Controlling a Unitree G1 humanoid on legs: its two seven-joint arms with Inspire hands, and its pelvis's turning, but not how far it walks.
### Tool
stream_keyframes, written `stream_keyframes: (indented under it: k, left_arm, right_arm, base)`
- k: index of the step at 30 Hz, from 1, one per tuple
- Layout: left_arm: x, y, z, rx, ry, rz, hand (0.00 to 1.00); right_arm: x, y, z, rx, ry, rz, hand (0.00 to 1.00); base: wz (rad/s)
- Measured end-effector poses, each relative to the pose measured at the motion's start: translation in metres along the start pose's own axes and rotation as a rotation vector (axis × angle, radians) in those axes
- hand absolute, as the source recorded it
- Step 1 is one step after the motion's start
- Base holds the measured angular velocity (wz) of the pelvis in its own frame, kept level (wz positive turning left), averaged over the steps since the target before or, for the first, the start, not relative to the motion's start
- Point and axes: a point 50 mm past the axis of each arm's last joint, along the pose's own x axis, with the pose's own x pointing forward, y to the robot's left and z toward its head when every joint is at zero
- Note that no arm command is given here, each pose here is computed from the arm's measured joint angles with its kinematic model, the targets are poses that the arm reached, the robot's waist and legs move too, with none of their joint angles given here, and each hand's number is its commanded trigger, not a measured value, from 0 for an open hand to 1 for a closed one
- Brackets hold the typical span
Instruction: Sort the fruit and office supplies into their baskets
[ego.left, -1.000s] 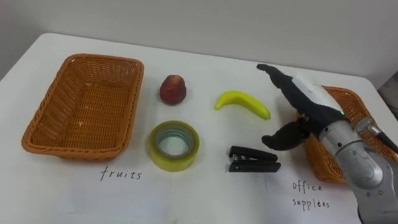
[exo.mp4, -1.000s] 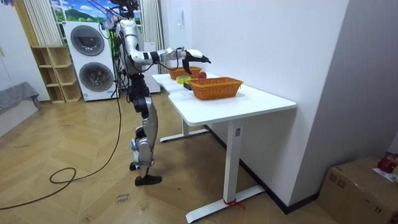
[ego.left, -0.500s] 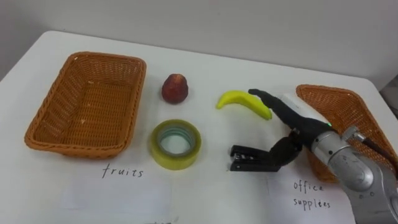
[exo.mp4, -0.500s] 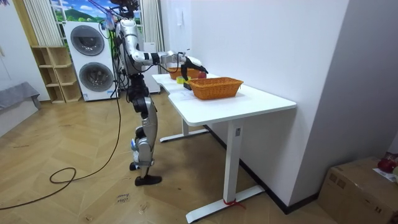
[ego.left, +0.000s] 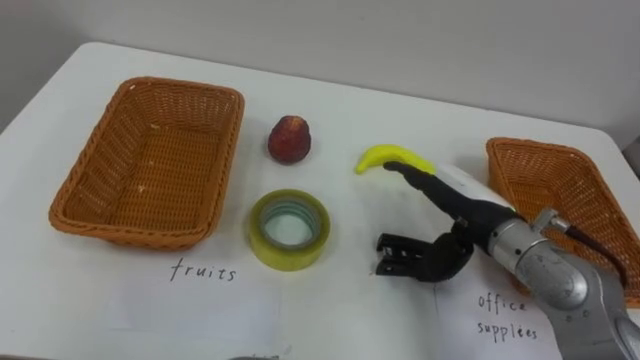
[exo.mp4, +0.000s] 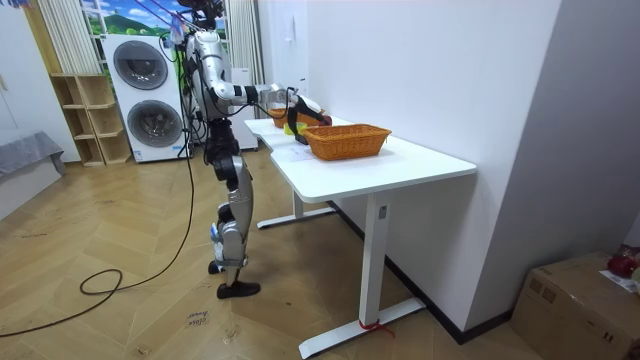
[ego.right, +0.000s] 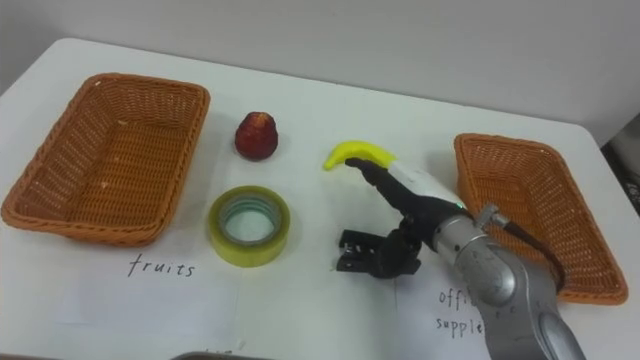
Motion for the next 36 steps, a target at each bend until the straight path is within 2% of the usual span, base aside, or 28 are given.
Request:
stream_keyframes:
  k: [14, 24, 36]
  left_arm:
    - [0.000, 0.001, 0.000, 0.002, 0.001, 0.007, 0.00]
    - [0.000, 0.003, -0.002, 0.005, 0.016, 0.012, 0.00]
    - [0.000, 0.007, -0.002, 0.008, 0.036, 0.045, 0.00]
  right_arm:
    - [0.004, 0.010, 0.003, 0.009, 0.005, 0.055, 0.00]
    - [0.001, 0.020, -0.011, 0.000, 0.103, 0.081, 0.00]
    - [0.000, 0.019, -0.016, -0.043, 0.169, 0.068, 0.00]
  base:
    - [0.00]
    - [-0.01]
    - [0.00]
